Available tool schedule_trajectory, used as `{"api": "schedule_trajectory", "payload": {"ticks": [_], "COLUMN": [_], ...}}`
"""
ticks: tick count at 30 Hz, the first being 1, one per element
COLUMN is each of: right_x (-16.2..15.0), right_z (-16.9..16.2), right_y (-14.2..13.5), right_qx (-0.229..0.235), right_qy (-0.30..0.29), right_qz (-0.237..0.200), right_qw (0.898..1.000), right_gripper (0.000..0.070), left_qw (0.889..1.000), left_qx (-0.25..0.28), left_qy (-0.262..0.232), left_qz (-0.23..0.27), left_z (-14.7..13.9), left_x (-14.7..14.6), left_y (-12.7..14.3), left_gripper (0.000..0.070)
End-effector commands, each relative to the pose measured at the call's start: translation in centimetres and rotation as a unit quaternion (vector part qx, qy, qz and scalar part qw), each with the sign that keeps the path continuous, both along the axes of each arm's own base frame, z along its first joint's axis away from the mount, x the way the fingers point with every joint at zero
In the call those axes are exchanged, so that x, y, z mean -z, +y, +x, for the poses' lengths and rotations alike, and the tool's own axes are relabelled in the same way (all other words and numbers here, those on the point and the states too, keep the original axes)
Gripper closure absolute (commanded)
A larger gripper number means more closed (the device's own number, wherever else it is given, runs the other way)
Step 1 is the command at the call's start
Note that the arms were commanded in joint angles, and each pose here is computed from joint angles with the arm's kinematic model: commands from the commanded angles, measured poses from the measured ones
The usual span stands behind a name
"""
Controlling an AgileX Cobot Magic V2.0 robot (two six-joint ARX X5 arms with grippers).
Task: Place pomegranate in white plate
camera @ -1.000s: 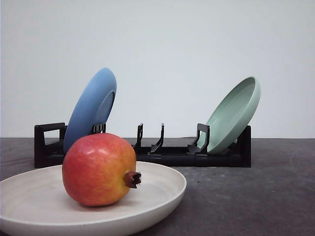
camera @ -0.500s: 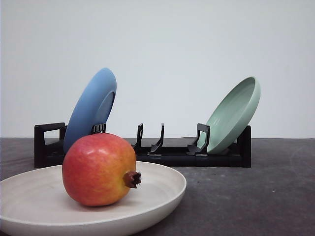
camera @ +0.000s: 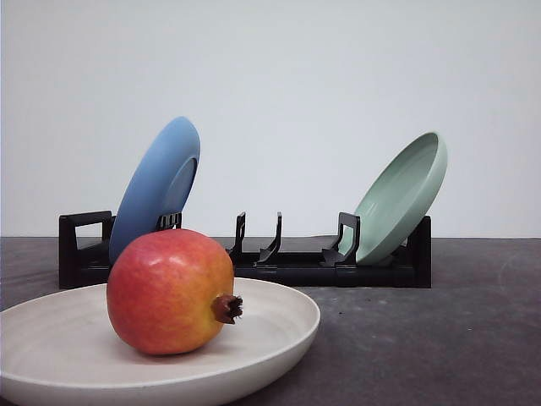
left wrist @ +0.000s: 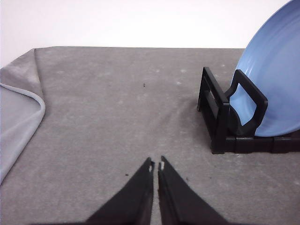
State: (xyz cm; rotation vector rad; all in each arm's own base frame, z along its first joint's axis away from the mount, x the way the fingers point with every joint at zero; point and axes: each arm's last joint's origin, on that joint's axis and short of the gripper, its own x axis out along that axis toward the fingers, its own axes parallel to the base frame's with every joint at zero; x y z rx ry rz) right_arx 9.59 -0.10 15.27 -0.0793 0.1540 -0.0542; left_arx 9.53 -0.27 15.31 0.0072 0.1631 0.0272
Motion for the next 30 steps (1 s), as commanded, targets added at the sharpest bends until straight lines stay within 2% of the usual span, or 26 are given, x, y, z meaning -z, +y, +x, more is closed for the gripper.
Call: {"api": "schedule_trajectory", "payload": {"ticks": [1,30], "right_x": [0.12,0.12], "right_z": [0.03,0.03], "right_y": [-0.02,-0.02], "right_qx": [0.002,0.002], "right_qy": [-0.001,-0.001], "right_qz": [0.006,0.006], "right_qw": [1.000,1.000], "right_gripper": [0.0655,0.0655], "left_qw": [1.000,1.000], "left_qx": [0.001,0.001], "left_qy": [0.006,0.006], "left_qz": [-0.002,-0.002], "left_z": [0.02,0.02], "left_x": [0.36,0.36], "left_y": [-0.01,-0.01], "left_gripper": [0.0700,0.0700]}}
